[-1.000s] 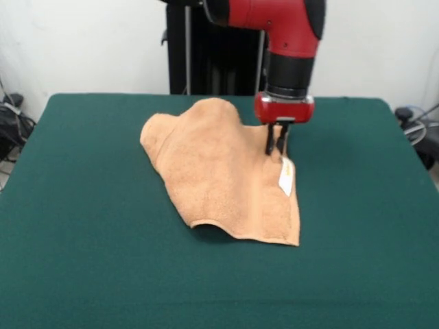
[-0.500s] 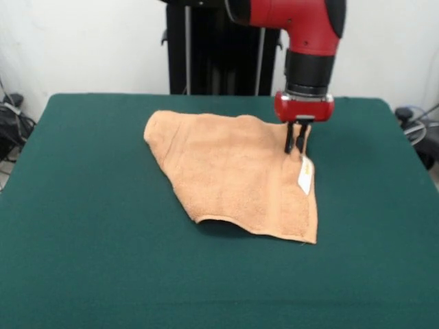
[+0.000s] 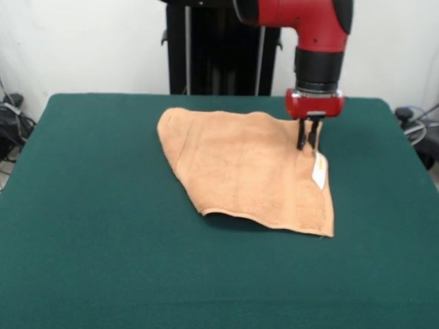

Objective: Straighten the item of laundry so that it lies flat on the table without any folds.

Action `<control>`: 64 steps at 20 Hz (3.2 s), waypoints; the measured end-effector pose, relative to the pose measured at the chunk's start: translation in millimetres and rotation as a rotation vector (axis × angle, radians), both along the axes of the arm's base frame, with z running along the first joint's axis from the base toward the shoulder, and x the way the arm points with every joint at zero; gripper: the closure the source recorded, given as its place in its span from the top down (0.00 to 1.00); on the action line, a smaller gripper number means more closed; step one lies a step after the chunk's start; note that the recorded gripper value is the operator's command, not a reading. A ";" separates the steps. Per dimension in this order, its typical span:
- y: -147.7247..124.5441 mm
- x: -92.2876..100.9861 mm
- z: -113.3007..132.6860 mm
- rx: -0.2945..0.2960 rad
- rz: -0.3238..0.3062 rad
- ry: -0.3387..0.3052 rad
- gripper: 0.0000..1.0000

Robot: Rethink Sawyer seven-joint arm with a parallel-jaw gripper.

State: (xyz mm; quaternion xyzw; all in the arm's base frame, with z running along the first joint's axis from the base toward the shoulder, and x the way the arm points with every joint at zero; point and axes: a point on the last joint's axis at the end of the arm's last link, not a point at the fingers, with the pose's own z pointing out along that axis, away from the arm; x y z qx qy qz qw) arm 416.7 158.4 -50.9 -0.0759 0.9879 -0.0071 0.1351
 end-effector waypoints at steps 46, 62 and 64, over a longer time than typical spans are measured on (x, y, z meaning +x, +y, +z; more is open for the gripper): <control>137.8 -63.4 41.8 0.243 -0.161 0.133 1.00; 48.4 -14.2 128.1 0.036 -0.202 0.151 1.00; 41.3 -7.4 132.3 0.032 -0.198 0.130 1.00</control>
